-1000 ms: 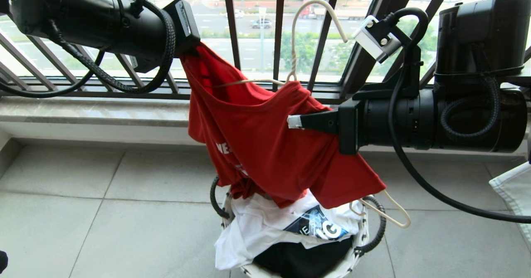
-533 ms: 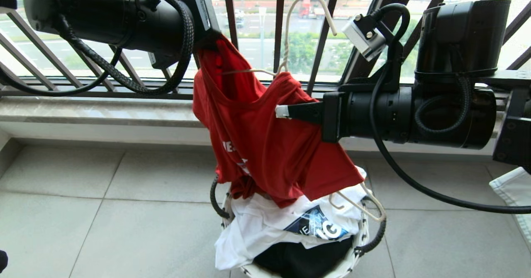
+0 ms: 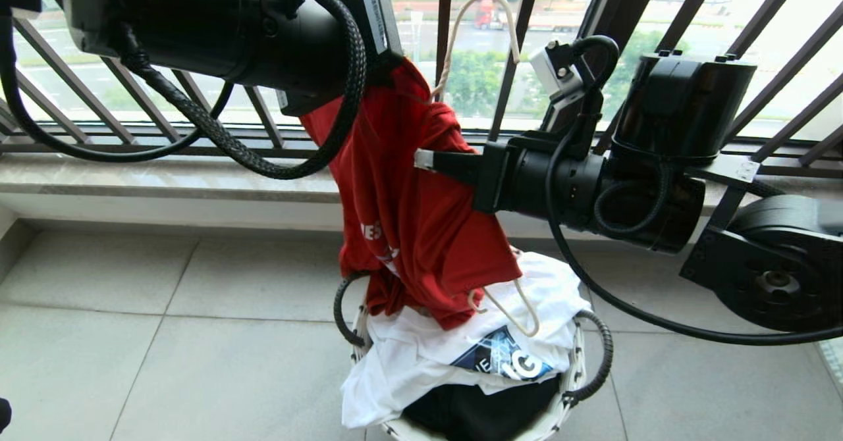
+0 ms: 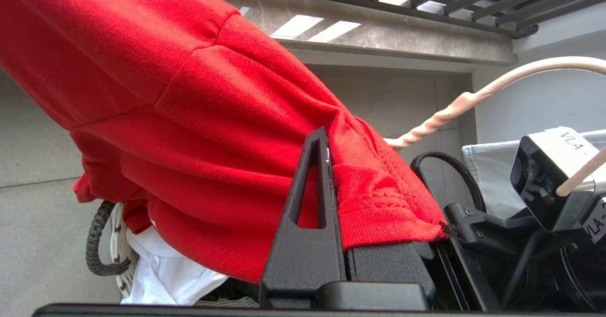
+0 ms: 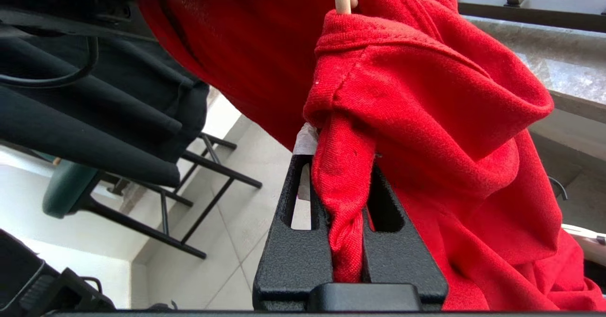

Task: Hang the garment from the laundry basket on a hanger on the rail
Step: Hang the clothes on the clothes rack

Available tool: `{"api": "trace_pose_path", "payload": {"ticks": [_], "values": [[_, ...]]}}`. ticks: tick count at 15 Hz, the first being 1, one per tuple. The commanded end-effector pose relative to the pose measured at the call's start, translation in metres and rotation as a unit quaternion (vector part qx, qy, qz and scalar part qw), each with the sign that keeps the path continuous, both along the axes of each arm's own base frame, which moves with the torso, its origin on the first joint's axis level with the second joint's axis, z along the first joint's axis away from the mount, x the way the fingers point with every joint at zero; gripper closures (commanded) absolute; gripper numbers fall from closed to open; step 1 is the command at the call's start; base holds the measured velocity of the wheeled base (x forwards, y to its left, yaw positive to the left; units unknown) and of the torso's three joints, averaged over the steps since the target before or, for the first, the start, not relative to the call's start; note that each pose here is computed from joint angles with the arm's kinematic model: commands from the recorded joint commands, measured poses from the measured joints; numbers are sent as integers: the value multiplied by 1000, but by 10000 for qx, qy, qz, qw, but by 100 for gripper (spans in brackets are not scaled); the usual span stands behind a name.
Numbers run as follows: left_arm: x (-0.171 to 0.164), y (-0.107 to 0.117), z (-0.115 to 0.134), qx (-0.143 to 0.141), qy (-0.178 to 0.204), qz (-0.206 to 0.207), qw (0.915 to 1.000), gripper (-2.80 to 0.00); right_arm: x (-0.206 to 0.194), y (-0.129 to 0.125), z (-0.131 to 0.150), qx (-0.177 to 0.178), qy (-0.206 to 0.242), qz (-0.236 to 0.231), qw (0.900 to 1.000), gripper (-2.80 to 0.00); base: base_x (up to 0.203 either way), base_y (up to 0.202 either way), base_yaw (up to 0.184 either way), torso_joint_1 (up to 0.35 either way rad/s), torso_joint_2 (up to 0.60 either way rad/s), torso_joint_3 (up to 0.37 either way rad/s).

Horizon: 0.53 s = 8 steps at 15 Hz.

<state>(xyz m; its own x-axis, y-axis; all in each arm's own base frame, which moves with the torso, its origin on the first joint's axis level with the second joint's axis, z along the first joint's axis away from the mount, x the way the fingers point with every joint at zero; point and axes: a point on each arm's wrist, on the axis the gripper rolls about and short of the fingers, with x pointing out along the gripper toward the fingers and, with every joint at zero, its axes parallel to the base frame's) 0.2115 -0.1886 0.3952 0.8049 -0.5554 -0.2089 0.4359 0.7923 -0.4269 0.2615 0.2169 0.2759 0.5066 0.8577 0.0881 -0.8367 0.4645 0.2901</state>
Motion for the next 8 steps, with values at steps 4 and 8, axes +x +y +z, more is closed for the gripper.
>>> {"api": "trace_pose_path", "payload": {"ticks": [4,8], "values": [[1,-15,-3,-55,-65,-152,9998,0,2,6,-12,295,-172,108,9994,0,0,0,0,0,0,0],[-7,-18,-1,-27,-127,-277,9995,0,-6,3,-9,297,-202,276,9990,0,0,0,0,0,0,0]]}}
